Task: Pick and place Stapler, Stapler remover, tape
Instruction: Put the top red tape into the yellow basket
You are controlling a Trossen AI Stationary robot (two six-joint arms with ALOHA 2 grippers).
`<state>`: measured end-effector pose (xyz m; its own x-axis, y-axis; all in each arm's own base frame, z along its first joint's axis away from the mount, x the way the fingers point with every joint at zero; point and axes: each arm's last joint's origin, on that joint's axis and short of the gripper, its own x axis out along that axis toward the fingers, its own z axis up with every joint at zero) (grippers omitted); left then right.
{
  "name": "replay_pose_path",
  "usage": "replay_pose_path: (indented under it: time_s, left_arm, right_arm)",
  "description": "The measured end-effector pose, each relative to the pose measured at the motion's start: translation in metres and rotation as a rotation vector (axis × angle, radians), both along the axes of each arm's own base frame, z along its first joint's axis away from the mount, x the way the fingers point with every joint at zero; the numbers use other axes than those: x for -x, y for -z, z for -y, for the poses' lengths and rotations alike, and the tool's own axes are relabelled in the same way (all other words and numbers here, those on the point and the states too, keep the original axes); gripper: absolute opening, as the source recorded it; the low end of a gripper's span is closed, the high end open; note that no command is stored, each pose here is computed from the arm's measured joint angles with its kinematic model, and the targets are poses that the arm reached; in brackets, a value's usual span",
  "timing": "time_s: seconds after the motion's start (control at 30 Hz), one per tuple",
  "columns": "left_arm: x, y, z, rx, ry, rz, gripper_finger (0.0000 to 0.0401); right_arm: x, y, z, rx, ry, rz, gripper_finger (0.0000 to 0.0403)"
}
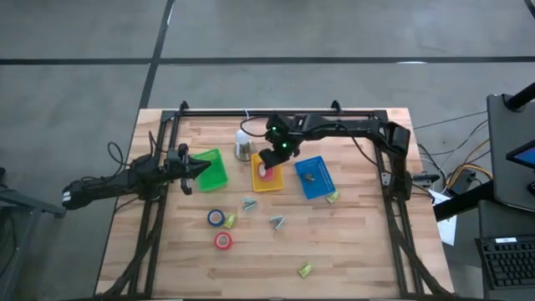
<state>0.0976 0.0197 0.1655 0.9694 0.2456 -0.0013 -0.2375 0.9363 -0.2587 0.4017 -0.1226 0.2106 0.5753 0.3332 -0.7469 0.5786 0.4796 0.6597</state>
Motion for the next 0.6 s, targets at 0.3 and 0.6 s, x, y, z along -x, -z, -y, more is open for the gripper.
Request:
replay_pose_path:
  time_s: [0.3,0.6]
  left_arm:
    - [0.000,0.000,0.000,0.000,0.000,0.000,0.0019]
    - [0.000,0.000,0.000,0.000,0.000,0.000,0.0019]
  right_arm:
    - [-0.009,0.017,0.002,-0.038,0.002,-0.030,0.0107]
    - [-0.008,0.016,0.003,0.006,0.007,-0.037,0.0140]
